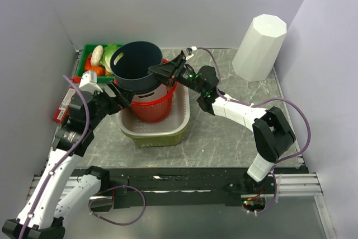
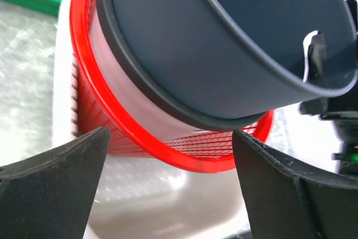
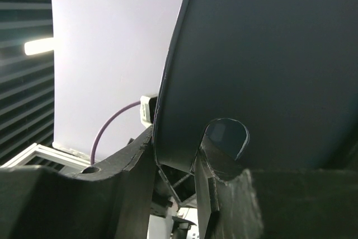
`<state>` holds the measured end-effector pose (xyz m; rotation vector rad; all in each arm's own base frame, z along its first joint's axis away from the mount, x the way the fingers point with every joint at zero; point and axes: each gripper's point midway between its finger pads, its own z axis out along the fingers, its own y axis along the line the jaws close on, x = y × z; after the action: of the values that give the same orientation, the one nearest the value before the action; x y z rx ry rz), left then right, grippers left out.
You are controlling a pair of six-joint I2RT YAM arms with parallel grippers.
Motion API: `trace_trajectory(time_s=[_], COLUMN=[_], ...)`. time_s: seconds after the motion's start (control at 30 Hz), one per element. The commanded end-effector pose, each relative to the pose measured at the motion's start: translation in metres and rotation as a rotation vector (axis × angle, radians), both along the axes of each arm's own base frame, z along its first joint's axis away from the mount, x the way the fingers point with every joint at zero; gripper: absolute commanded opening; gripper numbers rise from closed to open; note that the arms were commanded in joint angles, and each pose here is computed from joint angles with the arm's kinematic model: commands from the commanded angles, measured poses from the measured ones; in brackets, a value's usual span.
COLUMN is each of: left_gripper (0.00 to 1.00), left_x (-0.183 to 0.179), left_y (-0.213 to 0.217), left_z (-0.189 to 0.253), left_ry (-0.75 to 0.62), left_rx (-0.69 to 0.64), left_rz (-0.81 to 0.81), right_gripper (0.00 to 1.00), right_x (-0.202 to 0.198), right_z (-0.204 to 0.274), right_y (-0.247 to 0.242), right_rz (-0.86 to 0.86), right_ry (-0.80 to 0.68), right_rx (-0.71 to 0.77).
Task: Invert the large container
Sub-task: Pick up the container from the container.
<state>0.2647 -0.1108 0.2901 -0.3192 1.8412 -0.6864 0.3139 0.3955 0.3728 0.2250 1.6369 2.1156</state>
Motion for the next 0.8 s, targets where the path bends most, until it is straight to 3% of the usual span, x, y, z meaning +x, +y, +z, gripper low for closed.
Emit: trace_trajectory(time_s=[0.0, 0.37, 0.77], left_gripper=[0.96, 0.96, 0.96], left_x=[-0.003, -0.002, 0.003], left_y=[-0.01, 0.004, 0.014], left_z=[0.015, -0.009, -0.015], left_ry=[0.075, 0.234, 0.228], left_rx=[-0.127, -0.271, -0.365], left_rz=[0.002, 0.179, 0.277], right_gripper=[0.32, 0.33, 0.33], right_x=[-0.015, -0.02, -0.03], right_z=[0.026, 0.033, 0.038], right_y=[-0.008, -0.012, -0.009], right_rz=[0.003, -0.011, 0.001], right_ry=[-0.085, -0.113, -0.128], right_rx=[0.048, 0.046, 0.058])
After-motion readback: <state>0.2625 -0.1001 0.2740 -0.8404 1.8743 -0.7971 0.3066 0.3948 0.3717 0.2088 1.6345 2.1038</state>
